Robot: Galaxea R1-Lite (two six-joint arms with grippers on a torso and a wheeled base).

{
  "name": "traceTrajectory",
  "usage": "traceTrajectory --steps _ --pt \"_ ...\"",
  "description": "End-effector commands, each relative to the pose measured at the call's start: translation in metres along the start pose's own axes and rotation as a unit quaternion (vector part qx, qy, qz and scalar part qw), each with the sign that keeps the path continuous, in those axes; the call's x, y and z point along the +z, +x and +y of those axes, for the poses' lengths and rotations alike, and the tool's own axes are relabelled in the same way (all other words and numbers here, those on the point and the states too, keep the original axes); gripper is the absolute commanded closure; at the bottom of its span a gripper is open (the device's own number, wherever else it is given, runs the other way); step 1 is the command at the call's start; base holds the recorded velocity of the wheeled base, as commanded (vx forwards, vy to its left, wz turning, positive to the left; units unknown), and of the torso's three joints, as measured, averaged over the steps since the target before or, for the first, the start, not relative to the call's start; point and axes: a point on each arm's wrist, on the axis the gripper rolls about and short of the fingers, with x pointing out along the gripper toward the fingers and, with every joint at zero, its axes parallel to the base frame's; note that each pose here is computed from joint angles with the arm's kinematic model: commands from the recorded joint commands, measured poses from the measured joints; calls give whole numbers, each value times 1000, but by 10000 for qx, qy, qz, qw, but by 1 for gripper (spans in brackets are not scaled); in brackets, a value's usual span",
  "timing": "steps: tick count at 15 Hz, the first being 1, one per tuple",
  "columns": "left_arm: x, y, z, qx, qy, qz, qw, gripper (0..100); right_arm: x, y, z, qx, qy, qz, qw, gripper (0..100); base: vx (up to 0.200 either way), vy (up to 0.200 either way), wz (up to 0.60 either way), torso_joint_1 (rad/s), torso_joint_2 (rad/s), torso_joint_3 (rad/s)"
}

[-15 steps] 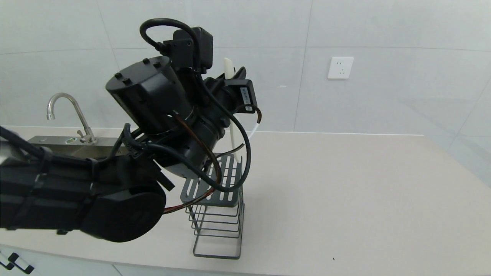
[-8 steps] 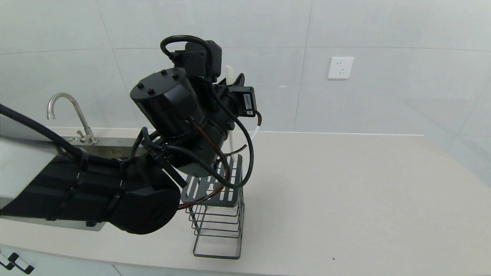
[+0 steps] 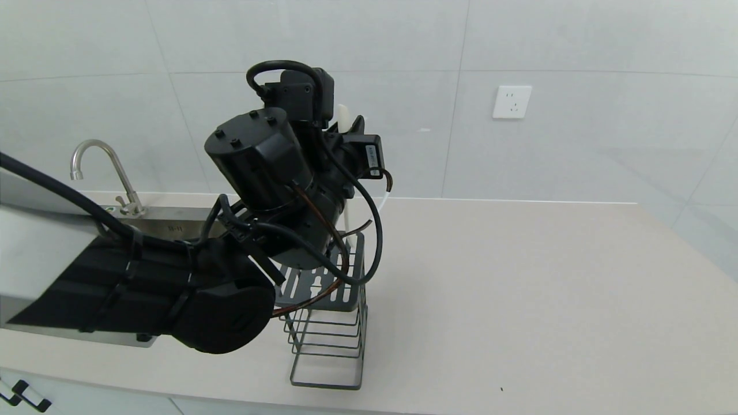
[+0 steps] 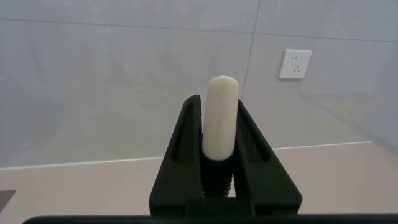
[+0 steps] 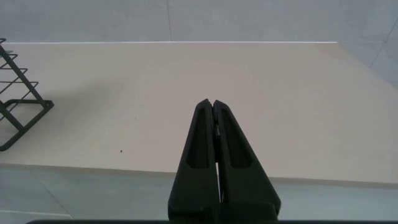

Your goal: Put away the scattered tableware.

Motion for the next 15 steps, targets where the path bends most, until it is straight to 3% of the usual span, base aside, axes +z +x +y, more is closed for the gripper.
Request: traceTrajectory --steps 1,7,10,15 --pt "0 -1 -1 10 0 11 10000 100 0 0 0 7 -1 12 10000 100 0 0 0 0 0 0" --pt "-5 -1 -2 66 24 78 9999 100 0 0 0 0 0 19 10000 100 0 0 0 0 0 0" --pt "-17 -11 3 44 165 327 9993 100 0 0 0 0 -8 12 10000 100 0 0 0 0 0 0" --pt "-20 -19 -7 -25 145 409 9991 100 0 0 0 0 -8 19 10000 100 0 0 0 0 0 0"
